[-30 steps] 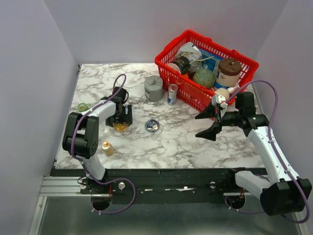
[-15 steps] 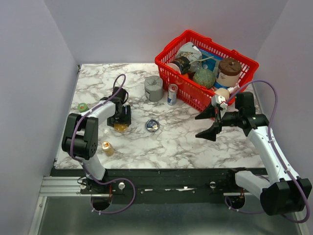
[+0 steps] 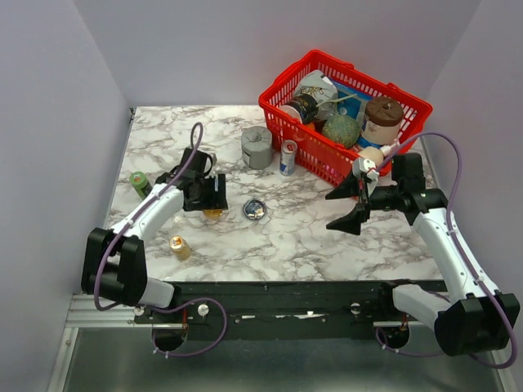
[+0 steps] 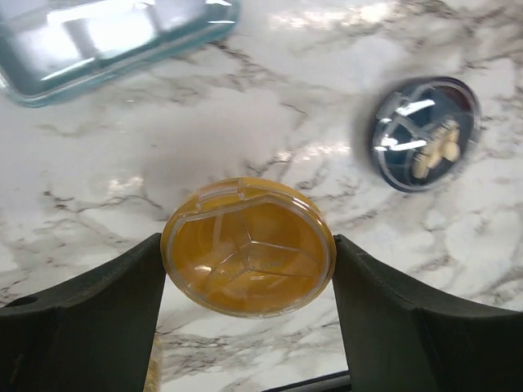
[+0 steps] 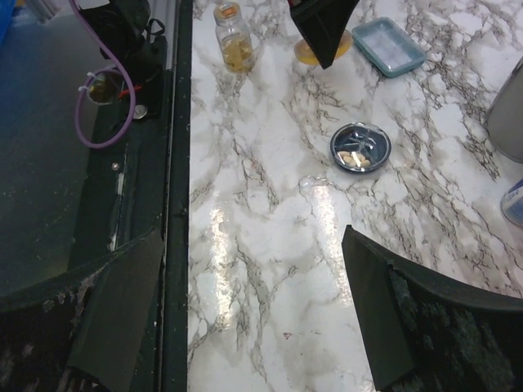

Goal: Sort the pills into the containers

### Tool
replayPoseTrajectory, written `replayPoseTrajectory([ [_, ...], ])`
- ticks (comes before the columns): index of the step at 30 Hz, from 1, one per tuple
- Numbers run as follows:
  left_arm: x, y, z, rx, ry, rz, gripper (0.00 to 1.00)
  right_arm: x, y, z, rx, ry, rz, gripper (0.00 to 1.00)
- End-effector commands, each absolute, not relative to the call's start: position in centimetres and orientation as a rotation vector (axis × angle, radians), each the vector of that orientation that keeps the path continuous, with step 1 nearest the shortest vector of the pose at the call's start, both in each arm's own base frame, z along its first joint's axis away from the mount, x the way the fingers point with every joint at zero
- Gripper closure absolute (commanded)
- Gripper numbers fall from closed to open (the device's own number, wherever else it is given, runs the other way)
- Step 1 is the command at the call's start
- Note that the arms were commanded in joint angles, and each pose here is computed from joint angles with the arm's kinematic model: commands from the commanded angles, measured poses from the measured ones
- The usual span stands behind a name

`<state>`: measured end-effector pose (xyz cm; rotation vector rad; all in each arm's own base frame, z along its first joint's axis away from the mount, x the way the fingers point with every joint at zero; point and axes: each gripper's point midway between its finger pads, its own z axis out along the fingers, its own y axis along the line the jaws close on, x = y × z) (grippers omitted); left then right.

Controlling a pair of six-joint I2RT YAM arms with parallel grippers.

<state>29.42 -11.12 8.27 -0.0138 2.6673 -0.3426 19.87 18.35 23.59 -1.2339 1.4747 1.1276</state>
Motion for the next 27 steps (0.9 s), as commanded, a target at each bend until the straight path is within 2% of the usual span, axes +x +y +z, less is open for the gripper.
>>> replayPoseTrajectory([
  [1,27.7,-17.4,10.8,0.281,2.553,-0.57,0.67,19.4,18.9,25.6,-1.253,1.426,1.168,0.0],
  [7,25.8,-25.2,14.0,0.607,2.303,-0.706,0.68,20.2,18.8,26.6,-1.216,1.592,1.105,0.0],
  [13,23.9,-31.3,18.9,0.782,2.017,-0.794,0.68,19.3,20.1,26.9,-1.103,1.713,1.214,0.0],
  [19,22.0,-34.7,22.2,0.871,1.88,-0.845,0.68,19.8,21.0,25.8,-0.927,1.881,1.312,0.0],
  [27,20.2,-36.2,22.4,0.949,1.808,-0.793,0.68,23.1,20.6,24.8,-0.631,2.078,1.209,0.0],
])
